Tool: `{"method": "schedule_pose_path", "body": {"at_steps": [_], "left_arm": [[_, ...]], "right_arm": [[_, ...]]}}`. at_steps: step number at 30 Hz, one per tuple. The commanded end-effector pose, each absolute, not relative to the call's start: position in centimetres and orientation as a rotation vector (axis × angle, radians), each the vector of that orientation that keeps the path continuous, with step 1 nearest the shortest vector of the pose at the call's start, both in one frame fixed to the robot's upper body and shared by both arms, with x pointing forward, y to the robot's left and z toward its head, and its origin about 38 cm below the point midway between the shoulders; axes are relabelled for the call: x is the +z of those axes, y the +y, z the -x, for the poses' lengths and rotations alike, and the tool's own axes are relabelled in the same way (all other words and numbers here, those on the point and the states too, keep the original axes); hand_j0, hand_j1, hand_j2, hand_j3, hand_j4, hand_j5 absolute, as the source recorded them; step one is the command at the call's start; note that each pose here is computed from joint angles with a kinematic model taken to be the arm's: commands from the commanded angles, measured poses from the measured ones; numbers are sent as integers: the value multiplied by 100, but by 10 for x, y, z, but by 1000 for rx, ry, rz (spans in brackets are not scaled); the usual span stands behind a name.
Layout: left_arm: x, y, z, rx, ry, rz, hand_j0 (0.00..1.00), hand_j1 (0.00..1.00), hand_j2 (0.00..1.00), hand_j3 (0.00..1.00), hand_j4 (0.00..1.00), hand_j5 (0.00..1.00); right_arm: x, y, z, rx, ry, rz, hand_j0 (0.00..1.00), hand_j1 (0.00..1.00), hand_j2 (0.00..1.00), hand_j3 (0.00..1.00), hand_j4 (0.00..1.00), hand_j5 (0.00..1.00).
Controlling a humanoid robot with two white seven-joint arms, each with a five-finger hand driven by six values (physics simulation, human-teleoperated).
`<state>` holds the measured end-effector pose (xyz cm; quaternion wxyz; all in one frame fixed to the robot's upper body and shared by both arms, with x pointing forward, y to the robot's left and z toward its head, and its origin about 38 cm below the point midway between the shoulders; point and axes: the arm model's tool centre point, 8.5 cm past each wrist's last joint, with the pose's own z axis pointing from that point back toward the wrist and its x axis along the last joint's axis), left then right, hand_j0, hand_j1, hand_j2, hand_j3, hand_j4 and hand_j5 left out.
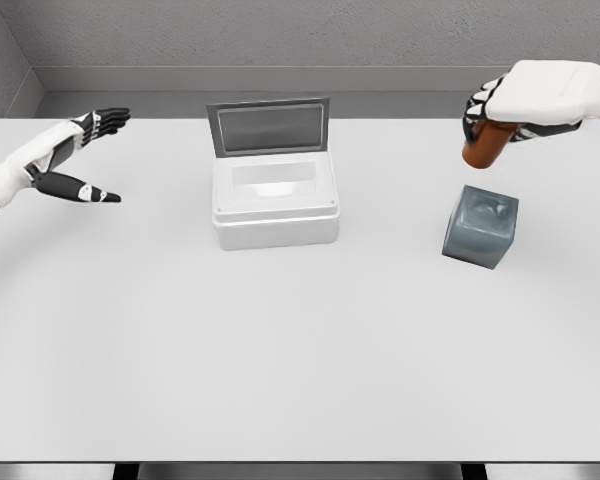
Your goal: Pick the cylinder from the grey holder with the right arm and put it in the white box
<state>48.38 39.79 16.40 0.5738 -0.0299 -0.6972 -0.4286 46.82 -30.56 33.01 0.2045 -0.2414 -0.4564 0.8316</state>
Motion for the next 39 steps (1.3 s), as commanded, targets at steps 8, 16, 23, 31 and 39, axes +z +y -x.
{"method": "schedule_pose_path", "body": {"at_steps": [8, 16, 23, 31, 39], "left_arm": [[166, 399, -484, -998, -1640, 71, 100, 100, 100, 100, 100, 100], [166, 399, -484, -996, -1640, 72, 100, 100, 100, 100, 100, 100], [166, 399, -484, -996, -1640, 72, 100, 100, 100, 100, 100, 100], [163, 392, -486, -990, -1645, 87, 100, 100, 100, 100, 100, 100], [154, 336, -535, -777, -1709, 150, 100, 100, 100, 100, 100, 100]], "right_arm": [[297, -172, -521, 2389, -1379, 498, 40, 40, 40, 40, 40, 40], [313, -104, -529, 2441, -1441, 455, 40, 40, 40, 40, 40, 40], [330, -93, -529, 2451, -1473, 478, 97, 97, 97, 97, 97, 97], [356, -344, -517, 1983, -1377, 771, 100, 100, 100, 100, 100, 100], [317, -346, -500, 2103, -1247, 711, 100, 100, 100, 100, 100, 100]]}}
